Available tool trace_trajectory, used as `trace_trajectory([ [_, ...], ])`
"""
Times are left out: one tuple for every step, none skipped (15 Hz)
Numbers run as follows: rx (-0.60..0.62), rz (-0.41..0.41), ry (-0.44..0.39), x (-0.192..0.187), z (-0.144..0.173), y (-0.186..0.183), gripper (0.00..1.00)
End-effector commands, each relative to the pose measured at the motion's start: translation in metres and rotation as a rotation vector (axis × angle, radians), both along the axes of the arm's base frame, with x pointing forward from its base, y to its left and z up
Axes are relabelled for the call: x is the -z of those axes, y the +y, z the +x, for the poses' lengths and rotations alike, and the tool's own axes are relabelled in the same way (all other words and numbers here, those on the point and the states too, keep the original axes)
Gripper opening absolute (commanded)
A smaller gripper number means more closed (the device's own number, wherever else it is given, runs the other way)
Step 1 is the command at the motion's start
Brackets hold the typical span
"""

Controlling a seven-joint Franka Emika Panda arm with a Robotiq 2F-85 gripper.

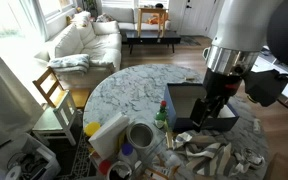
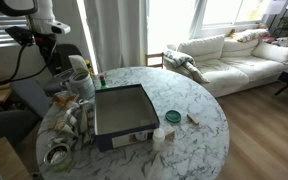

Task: Place two wooden blocks on the striped towel then put the towel in the box

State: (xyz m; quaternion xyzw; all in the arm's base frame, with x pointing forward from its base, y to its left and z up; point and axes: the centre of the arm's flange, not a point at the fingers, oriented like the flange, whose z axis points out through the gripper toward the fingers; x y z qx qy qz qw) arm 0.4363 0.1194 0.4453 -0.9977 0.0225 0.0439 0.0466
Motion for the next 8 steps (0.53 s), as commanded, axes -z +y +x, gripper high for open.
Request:
trace_trajectory([
  [0.000, 0.000, 0.000, 0.000, 0.000, 0.000, 1.00],
  [0.000, 0.000, 0.000, 0.000, 0.000, 0.000, 1.00],
  [0.000, 0.000, 0.000, 0.000, 0.000, 0.000, 1.00],
  [0.000, 0.000, 0.000, 0.000, 0.000, 0.000, 1.00],
  [0.000, 0.000, 0.000, 0.000, 0.000, 0.000, 1.00],
  [0.000, 0.000, 0.000, 0.000, 0.000, 0.000, 1.00],
  [0.031, -0.017, 0.007, 0.008, -0.005, -0.002, 1.00],
  [0.033, 0.021, 0.033, 0.020, -0.013, -0.002, 1.00],
])
